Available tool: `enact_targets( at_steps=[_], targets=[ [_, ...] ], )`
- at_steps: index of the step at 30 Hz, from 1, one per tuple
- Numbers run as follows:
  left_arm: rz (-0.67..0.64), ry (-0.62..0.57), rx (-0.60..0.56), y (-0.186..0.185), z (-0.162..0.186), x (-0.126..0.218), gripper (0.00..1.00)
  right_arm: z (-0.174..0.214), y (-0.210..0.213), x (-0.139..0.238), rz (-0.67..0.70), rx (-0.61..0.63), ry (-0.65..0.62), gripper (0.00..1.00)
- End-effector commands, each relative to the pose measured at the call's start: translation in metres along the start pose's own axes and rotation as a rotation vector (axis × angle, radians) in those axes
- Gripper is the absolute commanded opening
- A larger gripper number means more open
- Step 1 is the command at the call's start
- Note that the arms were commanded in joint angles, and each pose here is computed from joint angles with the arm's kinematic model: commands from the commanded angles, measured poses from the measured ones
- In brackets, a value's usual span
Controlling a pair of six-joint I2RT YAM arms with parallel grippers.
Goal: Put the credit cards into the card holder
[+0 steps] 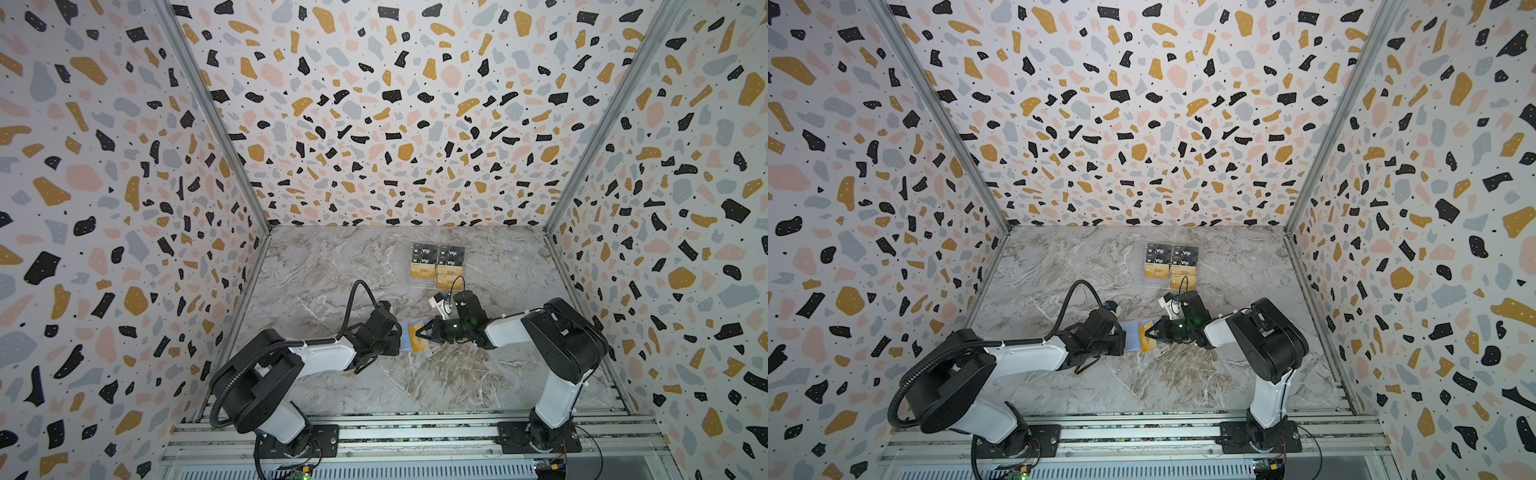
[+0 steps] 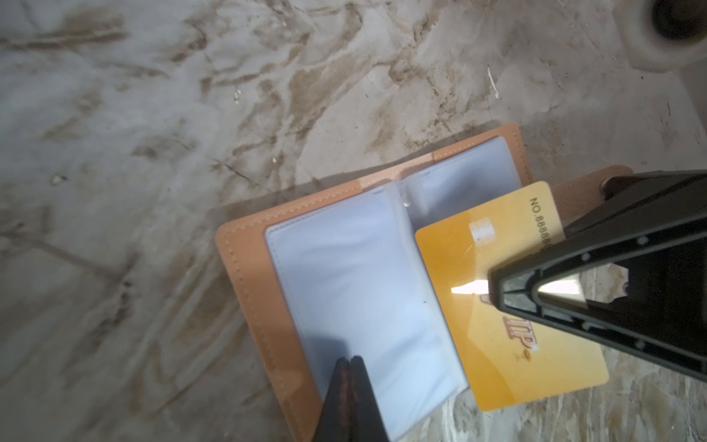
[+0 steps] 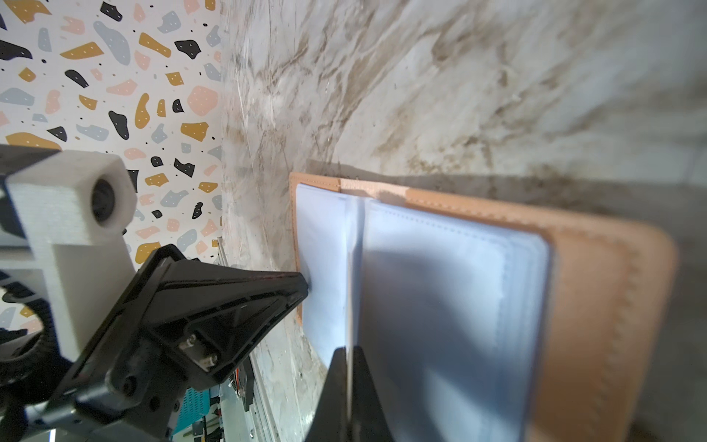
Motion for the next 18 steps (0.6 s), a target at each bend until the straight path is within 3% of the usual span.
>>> enact_targets(
  at_steps=[1,18],
  targets=[
    [-0.013,0.011,-0.005,0.003,0.002,0.002,0.00,-0.007,0.009,0.009,0.003,0.036,-0.019,0.00],
    [-0.079,0.074,-0.118,0.003,-0.020,-0.010,0.00,-0.028,0.018,0.017,-0.050,0.064,-0.024,0.00]
  ],
)
Point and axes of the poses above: each gripper's point midway between its finger pads, its own x axis back along the fingers, its own y axis along the line the jaws close on, z = x × y, the point moved 10 cm from there along x, back along the fingers, and after that the axes turned 15 degrees about x, right-handed, at the moved point
